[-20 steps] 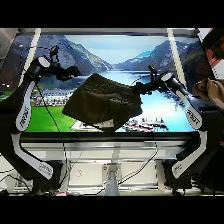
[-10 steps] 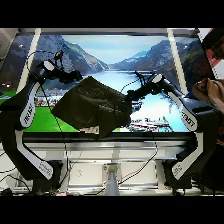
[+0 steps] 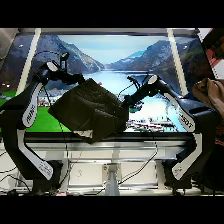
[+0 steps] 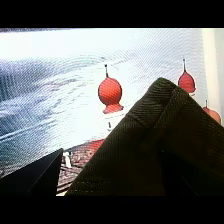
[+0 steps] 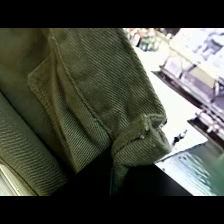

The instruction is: Fold the clothes and pants, and hang the long-sleeved shirts on hangers.

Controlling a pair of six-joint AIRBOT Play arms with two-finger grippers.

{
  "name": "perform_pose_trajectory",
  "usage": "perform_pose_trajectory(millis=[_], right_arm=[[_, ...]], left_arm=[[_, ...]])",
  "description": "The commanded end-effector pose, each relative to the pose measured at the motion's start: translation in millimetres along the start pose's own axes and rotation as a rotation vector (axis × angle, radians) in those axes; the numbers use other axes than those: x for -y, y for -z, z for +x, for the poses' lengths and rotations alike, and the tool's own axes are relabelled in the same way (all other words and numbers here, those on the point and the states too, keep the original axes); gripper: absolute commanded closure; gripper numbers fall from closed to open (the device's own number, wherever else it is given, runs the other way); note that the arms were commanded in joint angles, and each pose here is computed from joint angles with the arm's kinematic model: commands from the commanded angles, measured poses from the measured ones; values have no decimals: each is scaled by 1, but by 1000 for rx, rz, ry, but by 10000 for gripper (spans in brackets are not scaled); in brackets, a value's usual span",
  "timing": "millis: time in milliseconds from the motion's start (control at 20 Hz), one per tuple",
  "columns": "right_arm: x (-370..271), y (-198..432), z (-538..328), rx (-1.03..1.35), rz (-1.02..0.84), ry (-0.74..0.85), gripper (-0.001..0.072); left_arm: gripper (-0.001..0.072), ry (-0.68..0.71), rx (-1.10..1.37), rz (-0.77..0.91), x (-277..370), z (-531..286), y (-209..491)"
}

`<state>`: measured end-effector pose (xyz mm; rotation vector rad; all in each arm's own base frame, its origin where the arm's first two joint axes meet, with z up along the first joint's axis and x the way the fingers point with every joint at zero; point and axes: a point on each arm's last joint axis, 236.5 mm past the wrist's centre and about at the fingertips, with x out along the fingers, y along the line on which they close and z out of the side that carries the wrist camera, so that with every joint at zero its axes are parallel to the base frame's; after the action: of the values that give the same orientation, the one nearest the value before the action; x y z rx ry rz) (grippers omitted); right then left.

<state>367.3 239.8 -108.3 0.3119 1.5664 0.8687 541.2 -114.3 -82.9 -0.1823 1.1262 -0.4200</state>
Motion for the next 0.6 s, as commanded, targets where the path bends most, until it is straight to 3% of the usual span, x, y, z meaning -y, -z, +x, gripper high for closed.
perform_pose_trajectory(millis=[0,300,450,500,550], right_arm=[[-6,6,0,-26,-3,-17,635],[-6,6,0,-26,-3,-17,634],[-5,6,0,-25,-3,-17,634],[-5,6,0,-26,-3,-17,634],[-6,6,0,-26,-3,-17,634]], left_arm=[[81,18,-48,80,3,4,12],[91,75,-167,83,9,9,43],[110,209,-123,62,32,2,34],[174,265,-99,48,43,-2,28],[300,305,-78,31,50,-5,23]])
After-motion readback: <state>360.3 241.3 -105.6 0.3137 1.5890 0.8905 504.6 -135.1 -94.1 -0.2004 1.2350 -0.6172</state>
